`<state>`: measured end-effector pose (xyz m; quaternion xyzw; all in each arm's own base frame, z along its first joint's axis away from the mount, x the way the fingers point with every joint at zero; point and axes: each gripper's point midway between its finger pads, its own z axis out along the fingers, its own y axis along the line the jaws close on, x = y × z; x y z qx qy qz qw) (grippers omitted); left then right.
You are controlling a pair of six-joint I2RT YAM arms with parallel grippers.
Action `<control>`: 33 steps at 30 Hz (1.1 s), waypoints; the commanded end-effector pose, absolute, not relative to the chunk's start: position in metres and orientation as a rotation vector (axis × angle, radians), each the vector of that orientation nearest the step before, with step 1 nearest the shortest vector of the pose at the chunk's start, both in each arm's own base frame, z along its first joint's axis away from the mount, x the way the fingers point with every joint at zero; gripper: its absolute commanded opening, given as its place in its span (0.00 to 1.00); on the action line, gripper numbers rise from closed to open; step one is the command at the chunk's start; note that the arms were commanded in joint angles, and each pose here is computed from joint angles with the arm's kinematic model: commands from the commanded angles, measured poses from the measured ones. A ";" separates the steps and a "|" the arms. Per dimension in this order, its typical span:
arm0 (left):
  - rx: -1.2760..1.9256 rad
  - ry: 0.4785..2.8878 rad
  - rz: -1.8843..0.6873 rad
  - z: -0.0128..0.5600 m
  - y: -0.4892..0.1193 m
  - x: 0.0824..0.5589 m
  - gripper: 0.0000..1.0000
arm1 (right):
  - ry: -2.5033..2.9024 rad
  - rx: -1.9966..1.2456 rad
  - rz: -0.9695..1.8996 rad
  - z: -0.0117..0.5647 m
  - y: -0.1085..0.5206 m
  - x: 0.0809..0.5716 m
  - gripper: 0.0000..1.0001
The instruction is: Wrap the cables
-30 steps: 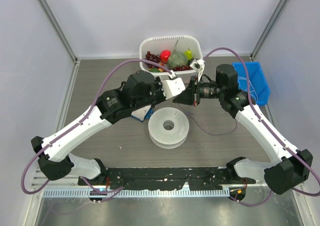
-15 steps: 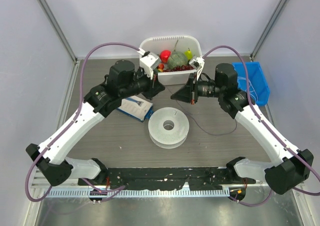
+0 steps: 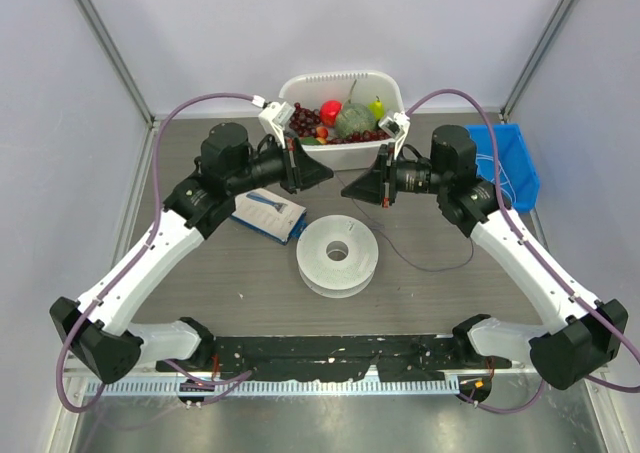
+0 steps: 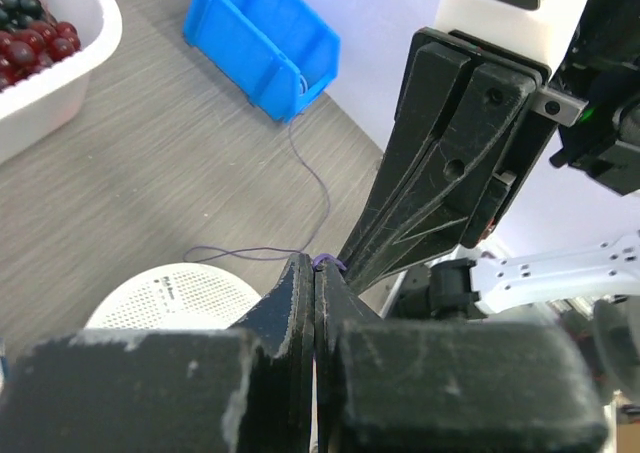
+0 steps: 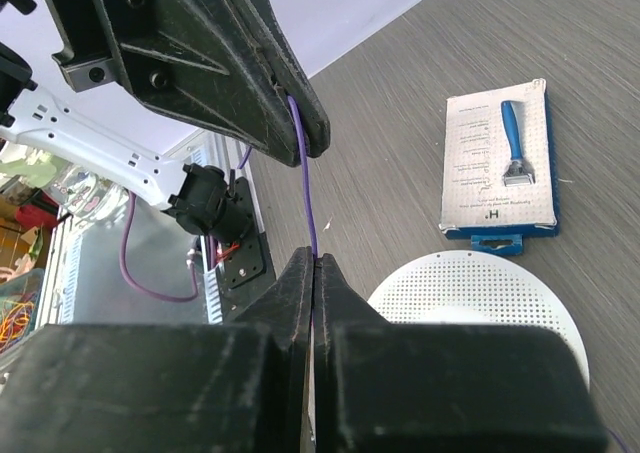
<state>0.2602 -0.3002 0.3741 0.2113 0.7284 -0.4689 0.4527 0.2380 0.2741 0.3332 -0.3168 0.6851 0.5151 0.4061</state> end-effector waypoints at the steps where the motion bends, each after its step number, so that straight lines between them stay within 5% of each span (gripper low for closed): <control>1: 0.408 1.557 -1.278 0.439 -0.290 0.256 0.00 | 1.723 -0.798 1.311 0.339 0.276 0.237 0.01; 4: 0.410 1.557 -1.293 0.436 -0.291 0.253 0.03 | 1.712 -0.809 1.308 0.343 0.277 0.238 0.01; 9: 0.521 1.647 -1.172 0.424 -0.267 0.257 0.57 | 1.721 -0.867 1.263 0.343 0.271 0.231 0.01; 13: 0.651 1.706 -1.145 0.415 -0.237 0.250 0.73 | 1.739 -0.949 1.219 0.331 0.264 0.222 0.01; 19: 1.086 1.595 -1.021 0.401 -0.223 0.216 0.71 | 1.724 -1.150 1.214 0.320 0.259 0.203 0.01; 33: 1.371 1.438 -0.962 0.358 -0.274 0.198 0.52 | 1.675 -1.275 1.295 0.328 0.264 0.172 0.01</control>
